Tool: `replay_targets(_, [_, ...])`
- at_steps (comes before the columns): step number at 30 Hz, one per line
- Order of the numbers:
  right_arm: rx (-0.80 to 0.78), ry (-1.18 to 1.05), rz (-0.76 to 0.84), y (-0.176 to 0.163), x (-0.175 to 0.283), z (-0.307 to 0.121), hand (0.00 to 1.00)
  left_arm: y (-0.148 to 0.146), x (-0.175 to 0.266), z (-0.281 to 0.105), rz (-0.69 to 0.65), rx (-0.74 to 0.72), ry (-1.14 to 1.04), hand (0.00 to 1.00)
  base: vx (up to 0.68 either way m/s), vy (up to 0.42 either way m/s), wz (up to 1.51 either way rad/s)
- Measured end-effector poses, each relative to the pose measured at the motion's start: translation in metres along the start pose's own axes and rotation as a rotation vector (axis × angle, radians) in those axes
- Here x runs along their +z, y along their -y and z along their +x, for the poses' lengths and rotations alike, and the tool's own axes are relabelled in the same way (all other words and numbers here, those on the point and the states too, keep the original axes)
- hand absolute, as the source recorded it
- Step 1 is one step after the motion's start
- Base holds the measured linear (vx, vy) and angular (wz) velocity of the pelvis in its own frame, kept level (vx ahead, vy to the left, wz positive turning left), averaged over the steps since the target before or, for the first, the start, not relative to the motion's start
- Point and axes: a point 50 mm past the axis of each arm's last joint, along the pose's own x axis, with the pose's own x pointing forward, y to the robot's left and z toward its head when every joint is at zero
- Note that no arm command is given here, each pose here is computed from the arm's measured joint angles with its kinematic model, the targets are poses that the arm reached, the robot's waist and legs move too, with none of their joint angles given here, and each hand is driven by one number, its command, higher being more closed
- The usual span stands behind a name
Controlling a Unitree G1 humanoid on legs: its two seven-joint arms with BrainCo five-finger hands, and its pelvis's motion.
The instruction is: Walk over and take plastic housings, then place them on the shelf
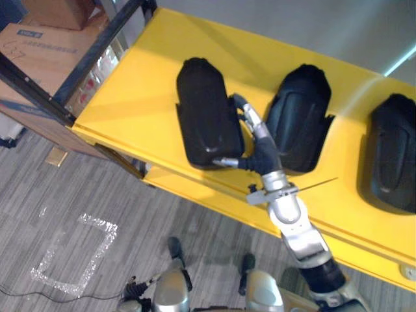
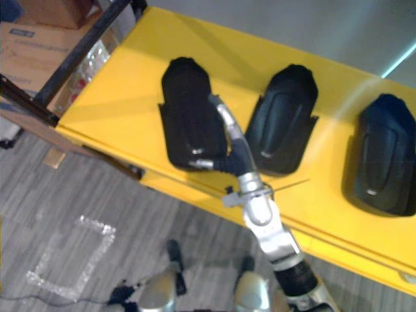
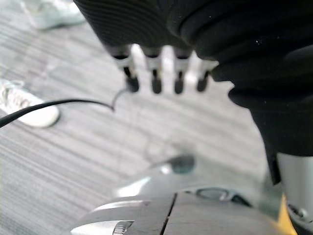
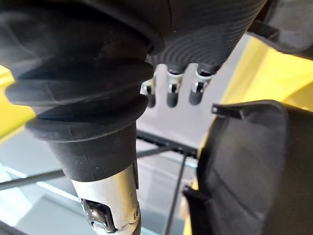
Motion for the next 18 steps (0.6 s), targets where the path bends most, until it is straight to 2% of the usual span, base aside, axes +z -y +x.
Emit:
replay_targets(9, [-0.008,-0.084,-0.085,-0.001,-0.015,-0.001,0.0,0.0,0.0,0.0,0.001,-0.002,0.001,0.0,0.0,0.0,0.0])
replay_targets(18, [-0.007,-0.101,-0.101,-0.001,-0.018,-0.002,0.0,0.001,0.0,0.0,0.007,-0.007,0.003,0.0,0.0,0.0,0.01])
